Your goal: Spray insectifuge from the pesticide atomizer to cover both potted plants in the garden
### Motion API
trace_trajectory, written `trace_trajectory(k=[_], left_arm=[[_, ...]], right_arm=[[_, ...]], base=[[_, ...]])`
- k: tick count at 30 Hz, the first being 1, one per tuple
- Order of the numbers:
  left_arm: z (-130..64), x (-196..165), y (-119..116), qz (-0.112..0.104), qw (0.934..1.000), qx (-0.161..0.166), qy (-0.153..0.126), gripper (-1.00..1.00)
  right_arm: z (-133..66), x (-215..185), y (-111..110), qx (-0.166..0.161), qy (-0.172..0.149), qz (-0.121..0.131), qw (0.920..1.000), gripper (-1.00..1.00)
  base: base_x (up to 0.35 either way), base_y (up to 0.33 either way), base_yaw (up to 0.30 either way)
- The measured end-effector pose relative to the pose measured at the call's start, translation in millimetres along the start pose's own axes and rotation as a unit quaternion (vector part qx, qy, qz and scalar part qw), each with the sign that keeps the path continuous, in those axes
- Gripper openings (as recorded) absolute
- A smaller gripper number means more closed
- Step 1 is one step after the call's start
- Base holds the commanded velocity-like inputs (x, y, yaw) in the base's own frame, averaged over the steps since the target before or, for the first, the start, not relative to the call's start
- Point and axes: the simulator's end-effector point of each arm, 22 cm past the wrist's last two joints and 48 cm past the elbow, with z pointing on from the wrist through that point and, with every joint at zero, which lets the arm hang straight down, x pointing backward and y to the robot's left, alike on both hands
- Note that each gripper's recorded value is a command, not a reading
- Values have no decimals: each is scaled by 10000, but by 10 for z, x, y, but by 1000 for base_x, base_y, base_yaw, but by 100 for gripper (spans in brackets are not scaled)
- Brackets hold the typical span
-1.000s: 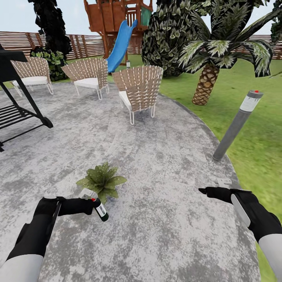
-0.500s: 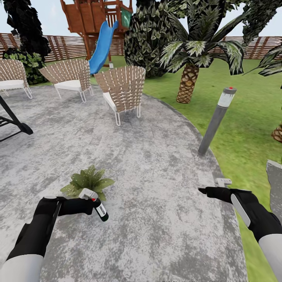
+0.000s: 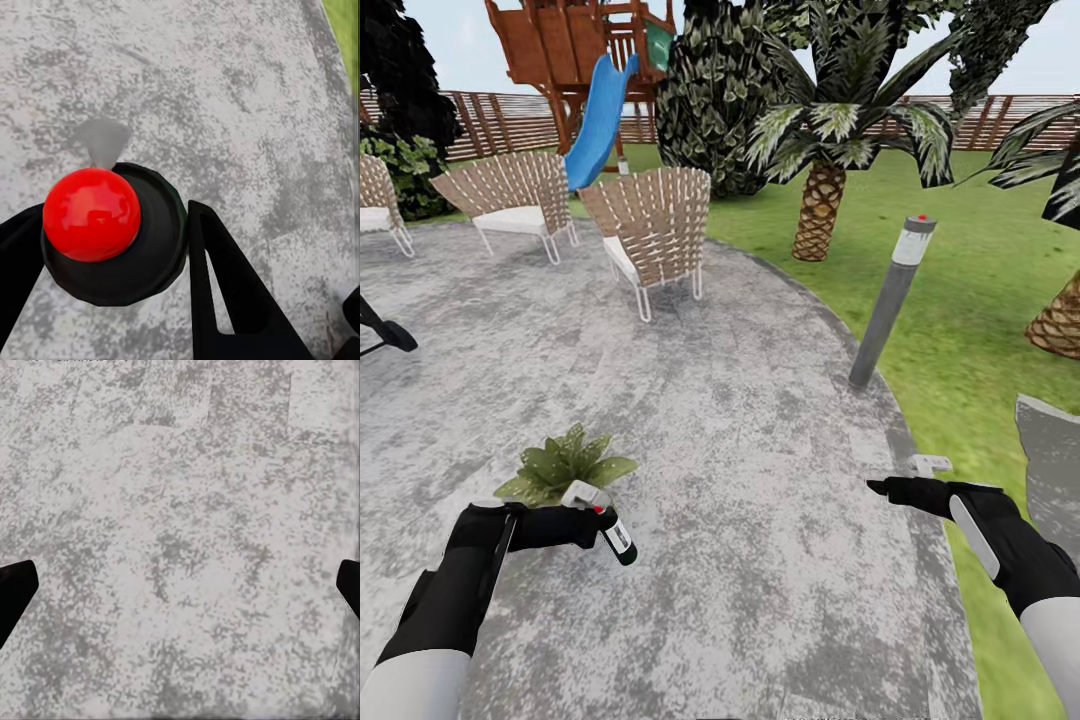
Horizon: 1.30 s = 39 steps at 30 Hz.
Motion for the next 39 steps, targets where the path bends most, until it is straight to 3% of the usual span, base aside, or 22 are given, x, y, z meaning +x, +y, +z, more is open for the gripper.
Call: trace_trajectory(k=[12, 29, 32, 39], left_arm=[[-4, -6, 1, 3, 10000, -17, -7, -100], [-39, -28, -19, 20, 10000, -29, -38, -100], [54, 20, 36, -23, 10000, -15, 31, -100], [-3, -11, 1, 4, 10000, -23, -11, -100]], right_arm=[[-13, -18, 3, -1, -17, -3, 10000, 100], [-57, -43, 9, -3, -47, -5, 10000, 100], [55, 23, -8, 4, 37, 4, 10000, 100], [-16, -18, 0, 1, -13, 3, 10000, 100]], base=[[-42, -215, -175], [-125, -315, -12], [-92, -323, -203], [-44, -329, -263]])
